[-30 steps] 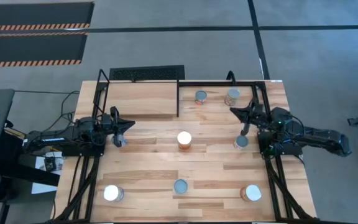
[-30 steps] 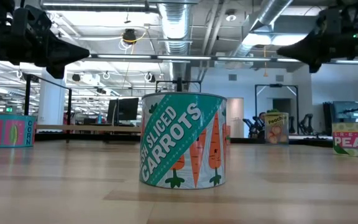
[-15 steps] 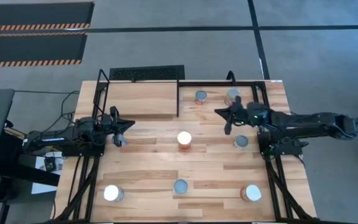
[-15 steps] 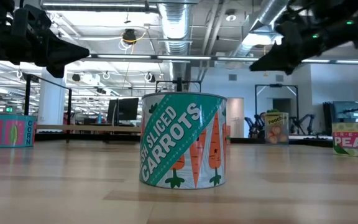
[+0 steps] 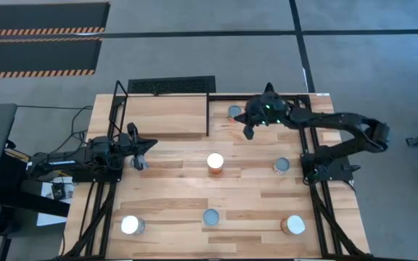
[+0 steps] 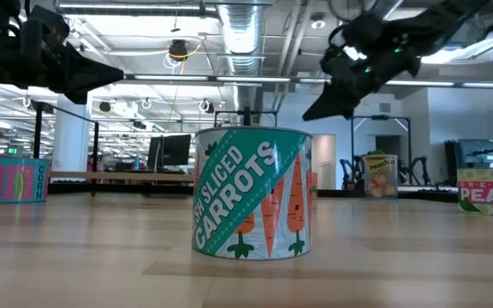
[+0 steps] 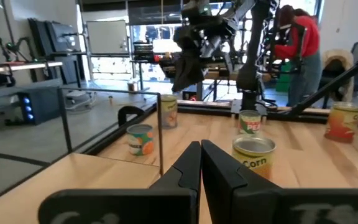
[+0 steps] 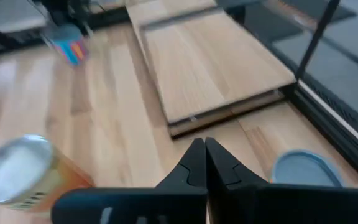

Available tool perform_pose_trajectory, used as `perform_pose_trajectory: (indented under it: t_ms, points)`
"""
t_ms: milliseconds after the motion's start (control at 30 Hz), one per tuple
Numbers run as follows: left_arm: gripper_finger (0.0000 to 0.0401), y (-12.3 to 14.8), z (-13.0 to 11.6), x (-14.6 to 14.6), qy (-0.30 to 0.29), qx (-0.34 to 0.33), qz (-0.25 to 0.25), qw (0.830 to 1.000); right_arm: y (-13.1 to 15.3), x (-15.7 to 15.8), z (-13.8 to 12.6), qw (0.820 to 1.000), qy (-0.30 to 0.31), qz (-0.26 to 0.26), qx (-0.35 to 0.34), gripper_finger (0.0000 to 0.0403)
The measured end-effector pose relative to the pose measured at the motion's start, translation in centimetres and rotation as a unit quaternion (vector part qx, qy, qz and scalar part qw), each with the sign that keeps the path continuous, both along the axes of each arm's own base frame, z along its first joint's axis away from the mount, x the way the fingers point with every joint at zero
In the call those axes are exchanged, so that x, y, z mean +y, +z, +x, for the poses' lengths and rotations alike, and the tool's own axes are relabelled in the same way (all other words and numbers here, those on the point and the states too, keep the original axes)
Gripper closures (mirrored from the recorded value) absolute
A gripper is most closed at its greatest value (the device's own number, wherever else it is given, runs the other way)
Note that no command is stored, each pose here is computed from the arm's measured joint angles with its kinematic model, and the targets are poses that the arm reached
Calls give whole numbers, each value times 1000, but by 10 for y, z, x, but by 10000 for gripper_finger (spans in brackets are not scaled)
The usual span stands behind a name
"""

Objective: Pick and place cans onto a shelf
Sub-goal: Put the canned oranges on the shelf

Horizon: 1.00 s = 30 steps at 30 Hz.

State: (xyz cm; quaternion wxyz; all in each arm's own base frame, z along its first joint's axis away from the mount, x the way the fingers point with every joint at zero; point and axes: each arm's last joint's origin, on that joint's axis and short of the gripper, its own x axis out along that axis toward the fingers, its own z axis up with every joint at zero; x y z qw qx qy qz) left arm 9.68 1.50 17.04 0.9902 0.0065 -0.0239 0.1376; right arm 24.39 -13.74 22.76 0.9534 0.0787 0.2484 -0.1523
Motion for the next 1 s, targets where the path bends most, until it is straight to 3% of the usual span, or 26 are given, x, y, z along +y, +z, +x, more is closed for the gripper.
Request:
perform_pose_trajectory:
  t_ms: [333,600,867,1000]
  points:
    - [401,0,0,2,27,5,13,1000,-9,-24,38,990,29,31,133,368]
    - [401,0,-1,4,39,4,12,999,-18,-42,61,974,-28,15,225,345]
    - [401,0,0,4,30,3,7,1000,-37,-64,79,951,-70,0,302,268]
    - [401,0,0,3,23,4,10,1000,-40,-69,85,947,-62,-1,316,238]
